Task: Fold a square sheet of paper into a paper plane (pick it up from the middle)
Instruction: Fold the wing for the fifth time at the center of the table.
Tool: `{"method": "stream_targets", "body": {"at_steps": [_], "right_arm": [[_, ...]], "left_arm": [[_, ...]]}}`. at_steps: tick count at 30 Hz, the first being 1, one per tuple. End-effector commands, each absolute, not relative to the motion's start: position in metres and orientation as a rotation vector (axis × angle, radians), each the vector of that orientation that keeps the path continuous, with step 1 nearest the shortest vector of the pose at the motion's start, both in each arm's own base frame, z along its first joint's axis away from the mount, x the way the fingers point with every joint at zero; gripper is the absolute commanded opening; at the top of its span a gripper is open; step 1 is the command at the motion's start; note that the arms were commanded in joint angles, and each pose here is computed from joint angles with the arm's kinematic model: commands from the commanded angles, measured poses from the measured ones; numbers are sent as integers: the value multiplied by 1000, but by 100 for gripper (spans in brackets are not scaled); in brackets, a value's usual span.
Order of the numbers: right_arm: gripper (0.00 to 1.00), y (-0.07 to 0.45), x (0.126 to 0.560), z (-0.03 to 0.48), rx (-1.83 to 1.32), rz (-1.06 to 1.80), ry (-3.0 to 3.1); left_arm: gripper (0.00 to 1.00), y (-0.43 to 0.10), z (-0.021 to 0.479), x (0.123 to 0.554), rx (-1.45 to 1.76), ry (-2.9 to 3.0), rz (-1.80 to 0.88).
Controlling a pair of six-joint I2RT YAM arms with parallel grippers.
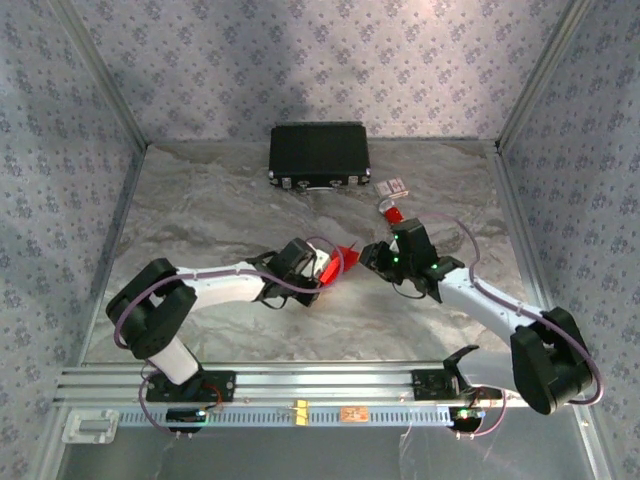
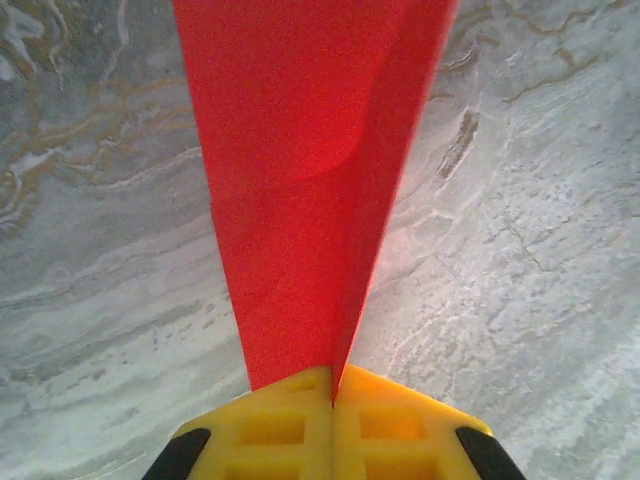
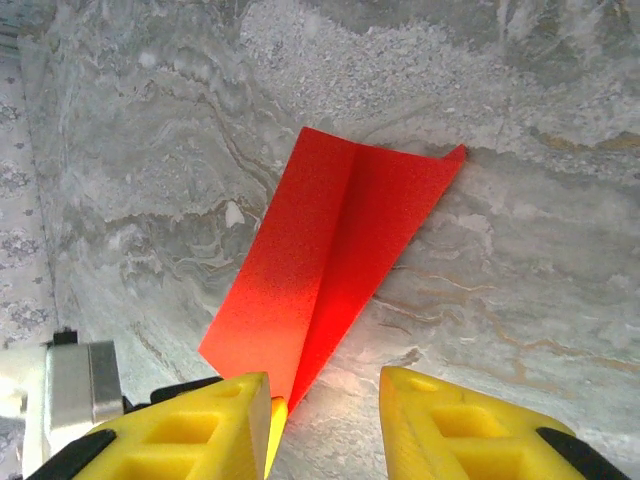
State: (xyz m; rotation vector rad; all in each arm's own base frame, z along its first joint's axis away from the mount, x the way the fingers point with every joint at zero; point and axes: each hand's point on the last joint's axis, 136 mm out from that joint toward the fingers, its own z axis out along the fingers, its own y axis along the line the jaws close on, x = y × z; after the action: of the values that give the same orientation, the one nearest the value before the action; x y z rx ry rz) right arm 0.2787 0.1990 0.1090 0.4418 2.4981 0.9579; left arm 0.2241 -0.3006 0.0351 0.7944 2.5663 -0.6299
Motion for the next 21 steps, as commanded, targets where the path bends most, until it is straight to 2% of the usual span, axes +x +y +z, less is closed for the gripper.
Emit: {"method": "stream_targets", "body": {"at_steps": [1, 21], "right_arm": [[35, 191, 271, 101, 445, 912, 2524], [34, 223, 264, 91, 286, 1020, 2558]], "left_arm": [[0, -320, 48, 210, 796, 2564, -912], [0, -331, 28, 205, 763, 2665, -1079]]}}
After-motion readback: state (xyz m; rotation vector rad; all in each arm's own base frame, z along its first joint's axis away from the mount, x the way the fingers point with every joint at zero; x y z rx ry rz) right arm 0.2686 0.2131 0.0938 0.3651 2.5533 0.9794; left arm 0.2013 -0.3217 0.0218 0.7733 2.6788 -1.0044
